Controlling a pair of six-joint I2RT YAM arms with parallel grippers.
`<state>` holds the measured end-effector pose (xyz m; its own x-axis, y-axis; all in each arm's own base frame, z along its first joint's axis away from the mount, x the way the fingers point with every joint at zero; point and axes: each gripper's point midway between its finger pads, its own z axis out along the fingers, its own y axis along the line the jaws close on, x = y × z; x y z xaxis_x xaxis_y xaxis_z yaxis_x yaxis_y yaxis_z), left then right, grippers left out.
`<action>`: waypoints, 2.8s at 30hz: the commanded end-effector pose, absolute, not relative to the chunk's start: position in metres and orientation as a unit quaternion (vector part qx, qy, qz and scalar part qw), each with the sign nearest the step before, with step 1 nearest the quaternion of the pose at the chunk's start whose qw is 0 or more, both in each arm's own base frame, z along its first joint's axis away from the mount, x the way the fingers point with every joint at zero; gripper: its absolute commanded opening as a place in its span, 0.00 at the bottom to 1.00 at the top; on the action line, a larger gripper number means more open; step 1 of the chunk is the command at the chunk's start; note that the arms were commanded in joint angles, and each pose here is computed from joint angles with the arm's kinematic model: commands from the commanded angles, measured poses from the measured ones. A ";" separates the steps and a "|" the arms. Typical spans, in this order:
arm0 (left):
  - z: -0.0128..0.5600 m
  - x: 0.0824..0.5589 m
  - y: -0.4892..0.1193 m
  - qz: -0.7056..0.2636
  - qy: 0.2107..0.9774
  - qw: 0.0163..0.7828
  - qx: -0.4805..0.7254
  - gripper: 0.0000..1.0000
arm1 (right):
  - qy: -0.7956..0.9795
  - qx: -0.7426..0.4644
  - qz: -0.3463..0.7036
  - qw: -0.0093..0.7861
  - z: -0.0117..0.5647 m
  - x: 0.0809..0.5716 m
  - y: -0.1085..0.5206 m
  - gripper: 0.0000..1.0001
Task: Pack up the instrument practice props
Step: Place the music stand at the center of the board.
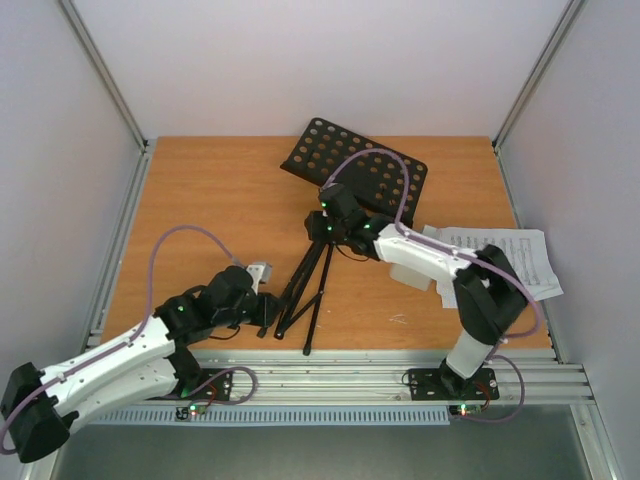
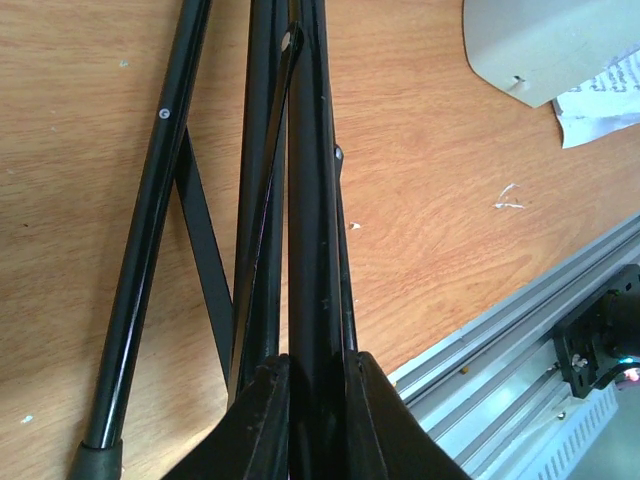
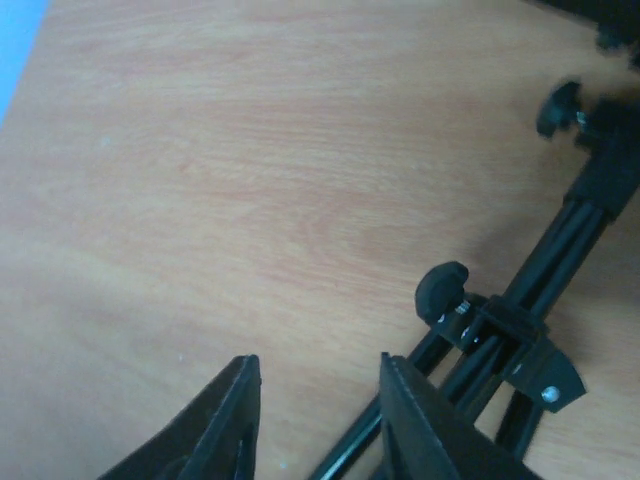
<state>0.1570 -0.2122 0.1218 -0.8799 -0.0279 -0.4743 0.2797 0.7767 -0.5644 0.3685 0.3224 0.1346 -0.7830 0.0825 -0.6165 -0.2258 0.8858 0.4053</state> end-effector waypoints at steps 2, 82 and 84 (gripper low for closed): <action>0.148 0.174 -0.235 -0.372 0.870 0.305 0.112 0.00 | 0.884 -0.086 0.295 0.353 0.200 0.333 0.313 0.46; 0.065 0.140 -0.210 -0.296 0.923 0.198 0.145 0.01 | 0.906 -0.083 0.374 0.182 0.033 0.170 0.372 0.08; 0.064 0.140 -0.211 -0.299 0.923 0.195 0.146 0.01 | 0.903 -0.087 0.378 0.185 0.035 0.172 0.377 0.08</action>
<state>0.1450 -0.2033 0.0675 -0.8730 0.1435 -0.4662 0.3759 0.8070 -0.4555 0.1633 0.3552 0.0192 -0.9422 -0.0080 -0.3350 -0.2309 0.7401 0.6316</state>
